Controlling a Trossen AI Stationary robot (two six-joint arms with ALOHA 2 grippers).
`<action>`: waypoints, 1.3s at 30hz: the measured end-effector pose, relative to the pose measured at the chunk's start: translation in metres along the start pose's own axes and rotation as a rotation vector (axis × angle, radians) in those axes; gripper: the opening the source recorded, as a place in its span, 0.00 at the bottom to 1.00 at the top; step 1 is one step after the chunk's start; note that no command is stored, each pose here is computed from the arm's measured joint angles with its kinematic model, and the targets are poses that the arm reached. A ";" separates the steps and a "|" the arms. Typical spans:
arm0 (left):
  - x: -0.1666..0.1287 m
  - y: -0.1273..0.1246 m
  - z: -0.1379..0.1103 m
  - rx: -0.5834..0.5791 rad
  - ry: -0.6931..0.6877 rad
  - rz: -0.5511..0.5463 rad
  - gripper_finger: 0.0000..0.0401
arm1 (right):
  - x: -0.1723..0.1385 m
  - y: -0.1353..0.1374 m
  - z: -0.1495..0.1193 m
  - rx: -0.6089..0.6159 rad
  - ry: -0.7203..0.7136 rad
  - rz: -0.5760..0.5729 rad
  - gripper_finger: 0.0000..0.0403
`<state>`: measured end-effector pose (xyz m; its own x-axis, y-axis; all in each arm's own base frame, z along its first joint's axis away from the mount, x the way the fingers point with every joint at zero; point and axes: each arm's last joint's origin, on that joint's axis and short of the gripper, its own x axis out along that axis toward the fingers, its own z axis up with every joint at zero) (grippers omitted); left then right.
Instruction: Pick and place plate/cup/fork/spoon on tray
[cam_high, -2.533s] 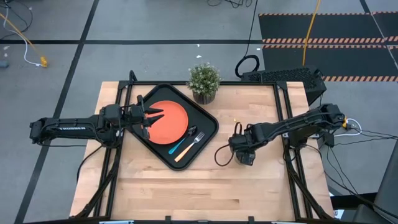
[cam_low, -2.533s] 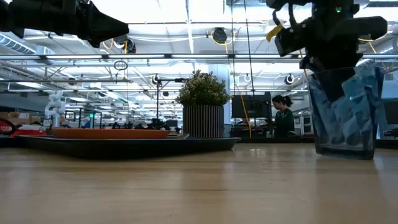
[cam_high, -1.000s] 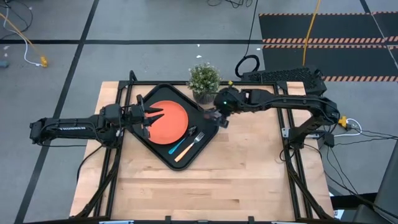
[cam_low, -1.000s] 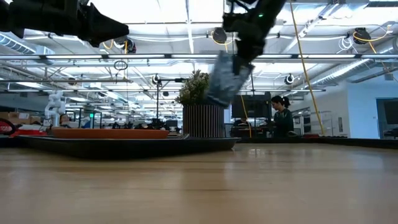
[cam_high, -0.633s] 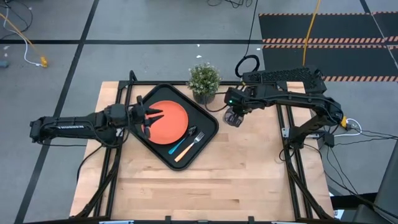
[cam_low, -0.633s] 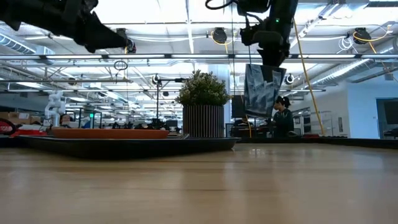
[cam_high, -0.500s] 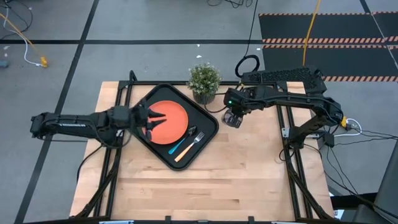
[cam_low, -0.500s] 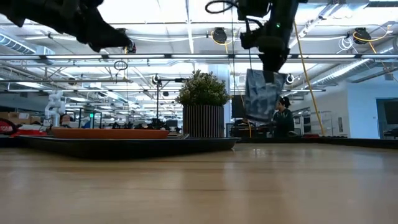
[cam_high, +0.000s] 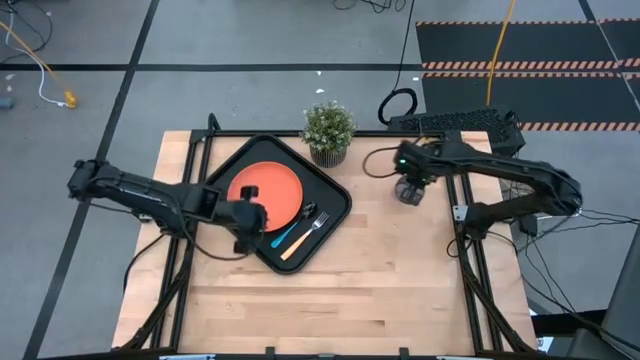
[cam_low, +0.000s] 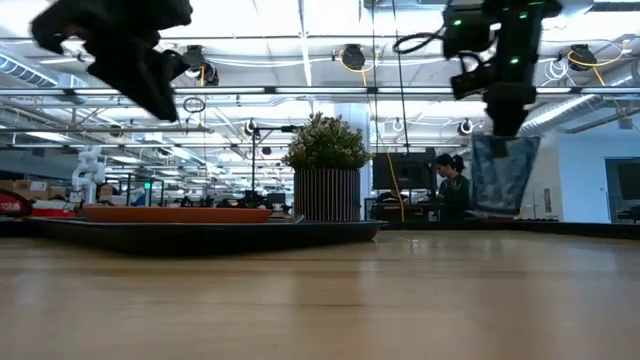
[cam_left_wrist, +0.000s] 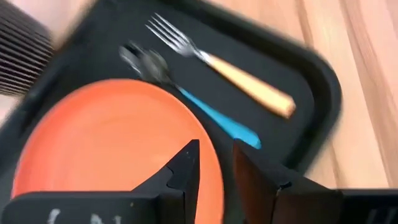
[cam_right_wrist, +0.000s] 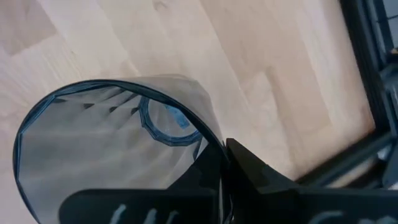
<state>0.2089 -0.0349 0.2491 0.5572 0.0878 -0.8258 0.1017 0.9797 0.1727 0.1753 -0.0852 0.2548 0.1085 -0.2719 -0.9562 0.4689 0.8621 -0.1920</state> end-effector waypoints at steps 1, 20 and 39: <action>0.001 -0.004 0.000 0.036 0.035 -0.011 0.24 | -0.002 -0.002 -0.007 0.019 -0.016 0.005 0.00; 0.031 -0.067 -0.030 0.368 0.504 -0.117 0.38 | -0.012 -0.006 -0.043 0.090 -0.094 0.077 0.00; 0.068 -0.073 -0.052 0.393 0.487 -0.005 0.52 | -0.004 -0.007 -0.036 0.084 -0.058 0.072 0.00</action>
<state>0.1969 -0.0909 0.1528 0.1253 0.2460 -0.9611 0.4504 0.8491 0.2760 0.1398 -0.0742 0.2518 0.1941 -0.2373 -0.9518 0.5297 0.8420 -0.1019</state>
